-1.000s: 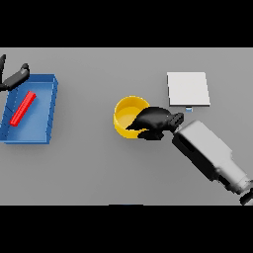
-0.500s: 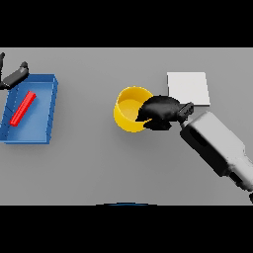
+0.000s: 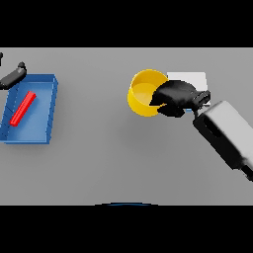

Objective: Pick up the red beaker and tilt it to pour out 1 green nut into yellow bowl. Pick up the yellow bowl and place it on the metallic measuring scale.

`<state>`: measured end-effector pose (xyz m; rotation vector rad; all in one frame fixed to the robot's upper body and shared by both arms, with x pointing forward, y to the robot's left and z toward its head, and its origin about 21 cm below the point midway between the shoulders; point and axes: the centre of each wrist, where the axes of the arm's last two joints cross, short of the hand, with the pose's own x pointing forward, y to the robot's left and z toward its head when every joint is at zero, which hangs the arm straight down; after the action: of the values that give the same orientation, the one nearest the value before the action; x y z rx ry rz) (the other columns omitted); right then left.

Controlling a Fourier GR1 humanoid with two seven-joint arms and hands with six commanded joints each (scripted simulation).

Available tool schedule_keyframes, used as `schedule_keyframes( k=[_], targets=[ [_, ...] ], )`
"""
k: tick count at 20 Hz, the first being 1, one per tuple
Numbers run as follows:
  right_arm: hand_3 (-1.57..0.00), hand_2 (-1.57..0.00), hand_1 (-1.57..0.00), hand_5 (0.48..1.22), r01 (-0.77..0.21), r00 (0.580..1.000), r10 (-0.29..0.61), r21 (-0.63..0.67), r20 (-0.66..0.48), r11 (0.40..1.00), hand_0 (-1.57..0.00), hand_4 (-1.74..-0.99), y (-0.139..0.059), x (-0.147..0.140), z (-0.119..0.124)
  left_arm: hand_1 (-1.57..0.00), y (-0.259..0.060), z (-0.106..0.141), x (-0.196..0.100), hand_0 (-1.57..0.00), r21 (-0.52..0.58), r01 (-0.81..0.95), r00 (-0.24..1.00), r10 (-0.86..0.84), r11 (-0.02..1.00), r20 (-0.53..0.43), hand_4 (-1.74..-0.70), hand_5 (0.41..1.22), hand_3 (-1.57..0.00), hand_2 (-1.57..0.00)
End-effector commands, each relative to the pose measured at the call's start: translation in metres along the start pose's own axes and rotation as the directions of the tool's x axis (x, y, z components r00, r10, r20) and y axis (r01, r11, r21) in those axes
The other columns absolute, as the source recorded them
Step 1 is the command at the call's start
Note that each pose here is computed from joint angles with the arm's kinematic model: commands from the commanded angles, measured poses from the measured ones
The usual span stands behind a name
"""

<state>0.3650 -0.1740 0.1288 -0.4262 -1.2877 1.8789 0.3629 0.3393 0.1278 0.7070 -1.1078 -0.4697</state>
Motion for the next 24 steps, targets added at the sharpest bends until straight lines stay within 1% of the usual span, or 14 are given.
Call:
schedule_keyframes(
  k=[1,4,5,7,8,10,11,14,15,16,17,20,23,24],
  targets=[
    [-1.34,-1.57,-1.55,1.22,0.007,0.999,-0.007,-0.004,-0.037,1.0,-1.52,-1.724,-0.002,-0.006,-0.001,0.0,0.0,0.0,0.001,0.0,-0.003,0.002,1.0,-0.002,1.0,0.005,-0.79,0.754,0.0,0.0],
    [-1.42,-1.57,-1.56,1.221,0.009,0.997,-0.011,-0.021,-0.077,1.0,-1.54,-1.726,-0.004,-0.023,0.001,0.0,0.002,0.001,0.002,0.0,0.0,-0.012,1.0,0.012,1.0,0.001,-0.8,0.755,0.0,0.0],
    [-1.41,-1.57,-1.56,1.221,0.009,0.996,-0.011,-0.029,-0.094,1.0,-1.55,-1.725,-0.008,-0.032,0.005,0.0,0.002,0.001,0.0,0.0,-0.002,-0.006,1.0,0.006,1.0,-0.001,-0.8,0.757,0.0,0.0],
    [-1.34,-1.57,-1.57,1.221,-0.004,0.99,-0.002,-0.041,-0.143,0.999,-1.56,-1.724,-0.01,-0.043,0.003,0.0,0.001,-0.001,-0.002,0.0,-0.005,-0.012,1.0,0.012,1.0,-0.015,-0.8,0.754,0.0,0.0],
    [-1.31,-1.57,-1.57,1.221,-0.005,0.99,-0.001,-0.043,-0.14,0.999,-1.56,-1.724,-0.012,-0.049,0.007,0.0,0.002,0.0,0.001,0.0,-0.005,-0.016,1.0,0.016,1.0,-0.013,-0.8,0.754,0.0,0.0],
    [-1.27,-1.57,-1.57,1.221,-0.001,0.988,-0.006,-0.048,-0.151,0.999,-1.56,-1.723,-0.008,-0.054,0.005,0.0,0.0,-0.001,0.001,0.0,-0.007,-0.016,1.0,0.016,1.0,-0.012,-0.8,0.753,0.0,0.0],
    [-1.33,-1.57,-1.55,1.221,0.001,0.989,-0.007,-0.04,-0.149,0.999,-1.57,-1.725,-0.01,-0.055,0.004,0.0,0.0,-0.001,0.002,0.0,-0.001,-0.023,1.0,0.023,1.0,-0.016,-0.81,0.752,0.0,0.0],
    [-1.45,-1.53,-1.46,1.221,0.042,0.959,-0.056,-0.058,-0.276,0.997,-1.54,-1.727,0.001,-0.087,0.01,0.0,0.003,0.004,0.001,0.0,0.005,-0.033,0.999,0.033,0.999,-0.019,-0.82,0.762,0.0,0.0],
    [-1.47,-1.5,-1.43,1.221,0.051,0.951,-0.066,-0.058,-0.301,0.997,-1.53,-1.728,0.002,-0.092,0.009,0.0,0.005,0.003,0.001,0.0,0.01,-0.027,0.999,0.027,1.0,-0.031,-0.82,0.765,0.0,0.0],
    [-1.49,-1.5,-1.42,1.221,0.06,0.95,-0.076,-0.062,-0.303,0.996,-1.53,-1.729,0.006,-0.096,0.009,0.0,0.004,0.001,0.005,0.0,0.006,-0.036,0.999,0.037,0.999,-0.033,-0.83,0.767,0.0,0.0],
    [-1.51,-1.48,-1.41,1.221,0.064,0.949,-0.08,-0.061,-0.306,0.996,-1.53,-1.729,0.007,-0.097,0.006,0.0,0.002,0.006,0.005,0.0,0.006,-0.031,0.999,0.031,1.0,-0.028,-0.83,0.771,0.0,0.0],
    [-1.54,-1.43,-1.34,1.221,0.073,0.938,-0.085,-0.047,-0.336,0.996,-1.5,-1.73,0.013,-0.108,0.009,0.0,0.002,0.008,0.002,0.0,0.006,-0.028,0.998,0.029,1.0,-0.047,-0.84,0.775,0.0,0.0],
    [-1.55,-1.35,-1.25,1.221,0.075,0.937,-0.08,-0.029,-0.34,0.997,-1.43,-1.73,0.016,-0.114,0.009,0.0,0.004,0.005,-0.002,0.0,0.008,-0.027,0.998,0.028,1.0,-0.054,-0.85,0.784,0.0,0.0],
    [-1.56,-1.34,-1.22,1.221,0.075,0.93,-0.08,-0.026,-0.358,0.997,-1.4,-1.73,0.018,-0.111,0.003,0.0,0.004,0.003,0.001,0.0,0.008,-0.02,0.998,0.021,1.0,-0.06,-0.84,0.785,0.0,0.0]
  ],
)
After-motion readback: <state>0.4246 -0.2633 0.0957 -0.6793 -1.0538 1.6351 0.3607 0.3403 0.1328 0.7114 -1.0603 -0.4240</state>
